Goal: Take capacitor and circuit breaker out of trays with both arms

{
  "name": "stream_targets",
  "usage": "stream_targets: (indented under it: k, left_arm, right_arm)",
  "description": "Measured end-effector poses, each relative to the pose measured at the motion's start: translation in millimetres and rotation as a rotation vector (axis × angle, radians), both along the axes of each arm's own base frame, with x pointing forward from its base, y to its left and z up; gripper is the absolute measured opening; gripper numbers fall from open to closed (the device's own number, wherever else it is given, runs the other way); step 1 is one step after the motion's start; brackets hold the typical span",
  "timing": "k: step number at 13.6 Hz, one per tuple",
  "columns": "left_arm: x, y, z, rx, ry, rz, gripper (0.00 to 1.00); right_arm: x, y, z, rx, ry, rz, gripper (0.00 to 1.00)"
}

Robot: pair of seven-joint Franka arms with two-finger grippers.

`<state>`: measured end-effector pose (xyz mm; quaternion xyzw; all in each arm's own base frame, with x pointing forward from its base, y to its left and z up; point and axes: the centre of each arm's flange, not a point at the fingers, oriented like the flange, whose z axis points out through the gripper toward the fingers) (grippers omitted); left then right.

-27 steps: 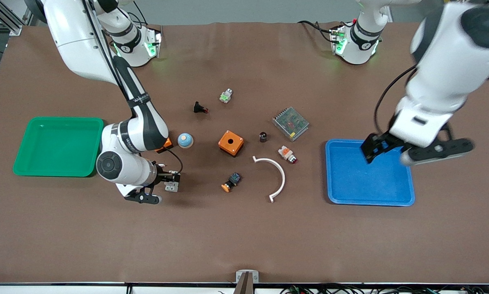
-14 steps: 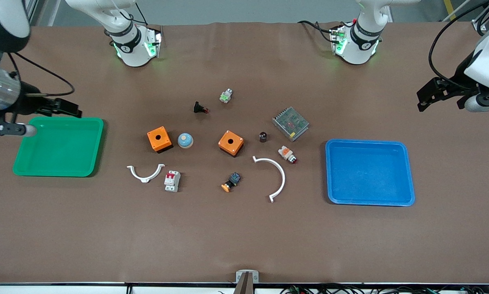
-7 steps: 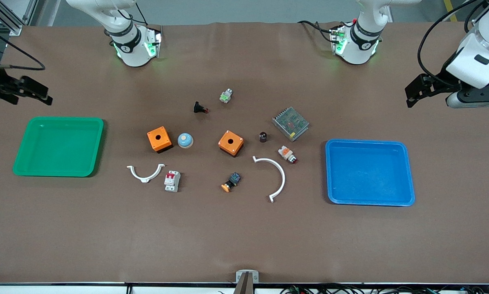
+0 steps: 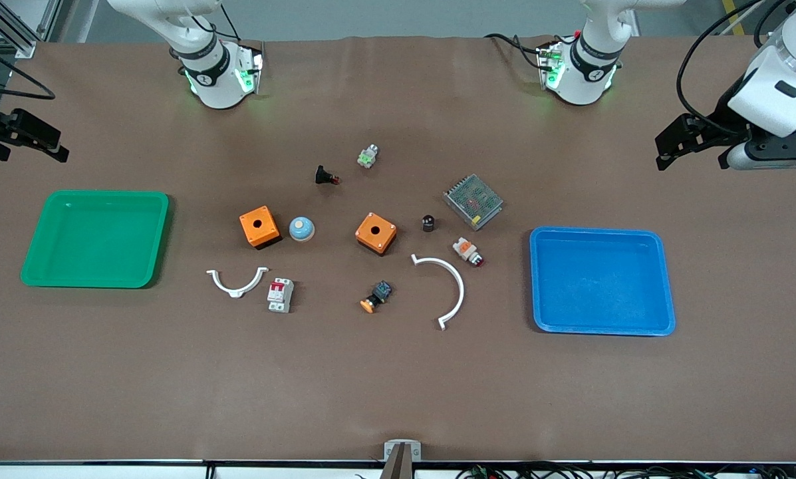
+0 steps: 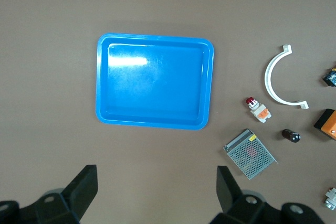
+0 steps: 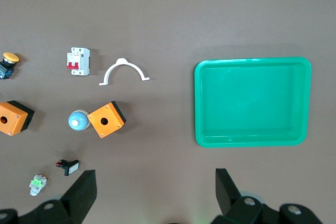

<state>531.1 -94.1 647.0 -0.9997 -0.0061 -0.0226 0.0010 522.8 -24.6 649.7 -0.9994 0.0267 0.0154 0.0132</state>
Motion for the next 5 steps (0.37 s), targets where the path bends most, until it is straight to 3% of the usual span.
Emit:
stream_targets:
  k: [5]
  left_arm:
    - [-1.2,4.9,5.6,0.001,0.004,-0.004,1.00]
  right_arm:
    - [4.7,-0.6,-0.3,-0.004,-0.023,-0.001,1.00]
